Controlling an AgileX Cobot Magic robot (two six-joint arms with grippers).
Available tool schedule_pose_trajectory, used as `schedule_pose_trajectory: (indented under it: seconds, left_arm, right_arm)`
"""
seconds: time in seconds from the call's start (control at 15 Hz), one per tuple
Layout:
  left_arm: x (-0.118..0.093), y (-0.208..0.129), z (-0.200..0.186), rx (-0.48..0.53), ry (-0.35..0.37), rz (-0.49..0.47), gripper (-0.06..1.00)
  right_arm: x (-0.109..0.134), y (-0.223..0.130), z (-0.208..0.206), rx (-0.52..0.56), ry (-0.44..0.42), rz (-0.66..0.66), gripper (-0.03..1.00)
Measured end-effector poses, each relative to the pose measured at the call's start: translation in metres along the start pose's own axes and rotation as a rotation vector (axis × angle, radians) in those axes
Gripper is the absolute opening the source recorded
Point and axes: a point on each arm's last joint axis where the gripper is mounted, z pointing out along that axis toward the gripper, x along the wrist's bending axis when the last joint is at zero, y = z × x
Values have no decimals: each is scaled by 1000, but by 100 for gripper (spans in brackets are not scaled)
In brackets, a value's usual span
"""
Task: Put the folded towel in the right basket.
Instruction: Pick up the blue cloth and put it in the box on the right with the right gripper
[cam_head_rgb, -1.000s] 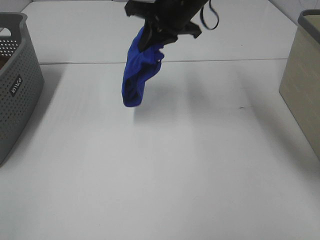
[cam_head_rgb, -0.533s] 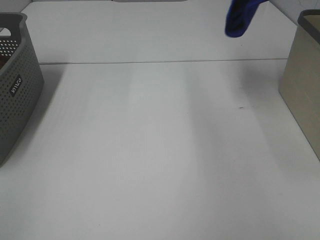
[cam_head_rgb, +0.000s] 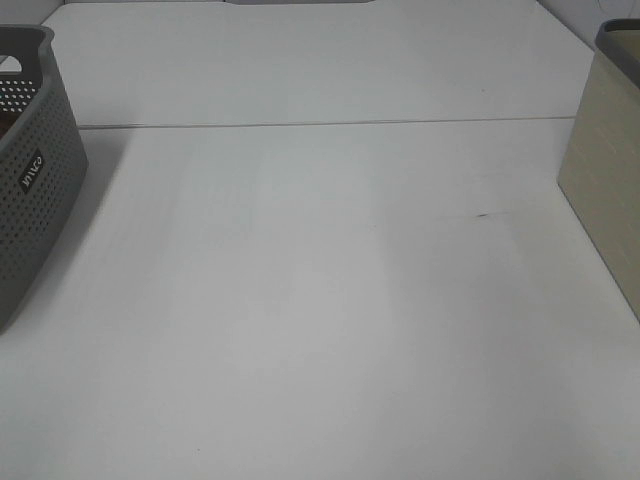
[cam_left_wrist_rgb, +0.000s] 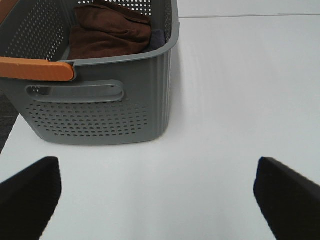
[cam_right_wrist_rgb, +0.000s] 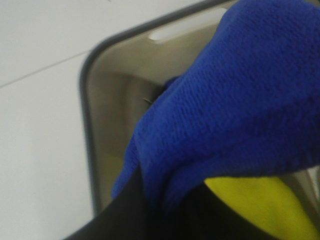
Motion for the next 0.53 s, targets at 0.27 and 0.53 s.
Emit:
schedule_pose_trajectory:
  seconds: [0.27, 0.53]
  left_arm:
    - [0, 0, 0, 0, 0, 0, 97]
    - [0, 0, 0, 0, 0, 0, 97]
  right_arm:
    - [-19, -10, 24, 89, -86, 46, 38]
    - [-17, -10, 25, 93, -82, 24, 94]
